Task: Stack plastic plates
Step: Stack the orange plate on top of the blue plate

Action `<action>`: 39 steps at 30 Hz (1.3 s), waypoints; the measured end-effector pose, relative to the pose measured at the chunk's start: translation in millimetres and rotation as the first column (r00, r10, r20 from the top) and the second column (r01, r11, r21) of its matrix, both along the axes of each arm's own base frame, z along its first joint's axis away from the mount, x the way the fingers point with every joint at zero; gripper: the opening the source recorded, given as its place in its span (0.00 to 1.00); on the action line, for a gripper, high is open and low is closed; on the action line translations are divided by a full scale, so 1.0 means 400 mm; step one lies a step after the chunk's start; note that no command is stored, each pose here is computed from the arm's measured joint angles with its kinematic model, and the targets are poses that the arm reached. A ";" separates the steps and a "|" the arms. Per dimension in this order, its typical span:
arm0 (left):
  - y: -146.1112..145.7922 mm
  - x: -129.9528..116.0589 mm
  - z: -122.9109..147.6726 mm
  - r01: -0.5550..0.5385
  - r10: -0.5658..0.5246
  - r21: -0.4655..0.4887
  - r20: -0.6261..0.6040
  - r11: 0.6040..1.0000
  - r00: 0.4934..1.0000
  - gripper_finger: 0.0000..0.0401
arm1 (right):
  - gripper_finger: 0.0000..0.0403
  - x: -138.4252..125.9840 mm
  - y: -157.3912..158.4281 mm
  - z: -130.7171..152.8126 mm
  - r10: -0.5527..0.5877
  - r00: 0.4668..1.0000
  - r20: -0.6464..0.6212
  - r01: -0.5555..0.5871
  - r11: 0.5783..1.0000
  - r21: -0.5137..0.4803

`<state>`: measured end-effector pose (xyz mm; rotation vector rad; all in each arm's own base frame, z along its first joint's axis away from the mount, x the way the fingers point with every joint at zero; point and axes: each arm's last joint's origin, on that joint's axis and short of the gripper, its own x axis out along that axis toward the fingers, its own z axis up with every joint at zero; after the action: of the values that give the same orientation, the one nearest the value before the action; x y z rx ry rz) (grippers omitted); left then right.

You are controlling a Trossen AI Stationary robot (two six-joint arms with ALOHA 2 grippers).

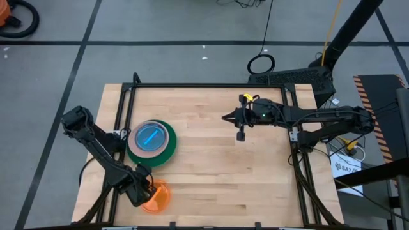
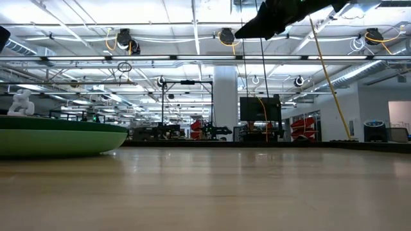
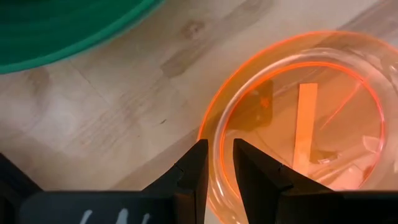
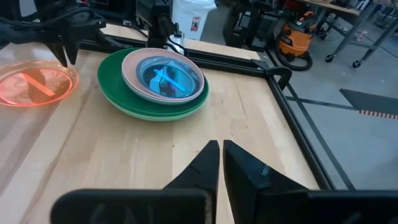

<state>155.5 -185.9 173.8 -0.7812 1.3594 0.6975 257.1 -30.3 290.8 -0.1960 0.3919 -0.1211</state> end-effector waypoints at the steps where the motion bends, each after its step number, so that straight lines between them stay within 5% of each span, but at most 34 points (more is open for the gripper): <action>1: 0.000 0.000 0.000 0.001 -0.001 0.000 0.001 1.000 1.000 0.20 | 0.04 0.000 0.000 0.000 0.000 1.000 0.000 0.000 1.000 0.000; 21: -0.016 0.006 -0.061 0.094 -0.088 0.076 -0.083 0.993 0.993 0.37 | 0.04 0.000 0.000 0.001 -0.005 1.000 0.003 0.005 1.000 0.014; 30: -0.029 0.015 -0.071 0.121 -0.118 0.048 -0.055 0.991 0.991 0.36 | 0.04 0.000 0.000 0.001 -0.005 1.000 0.003 0.005 1.000 0.014; 39: -0.030 0.017 -0.071 0.126 -0.124 0.047 -0.043 0.991 0.991 0.24 | 0.04 0.000 0.000 0.001 -0.005 1.000 0.003 0.005 1.000 0.014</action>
<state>162.2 -197.9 145.4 -0.6397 1.4095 0.6489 257.2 -30.3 291.0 -0.1807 0.3901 -0.1239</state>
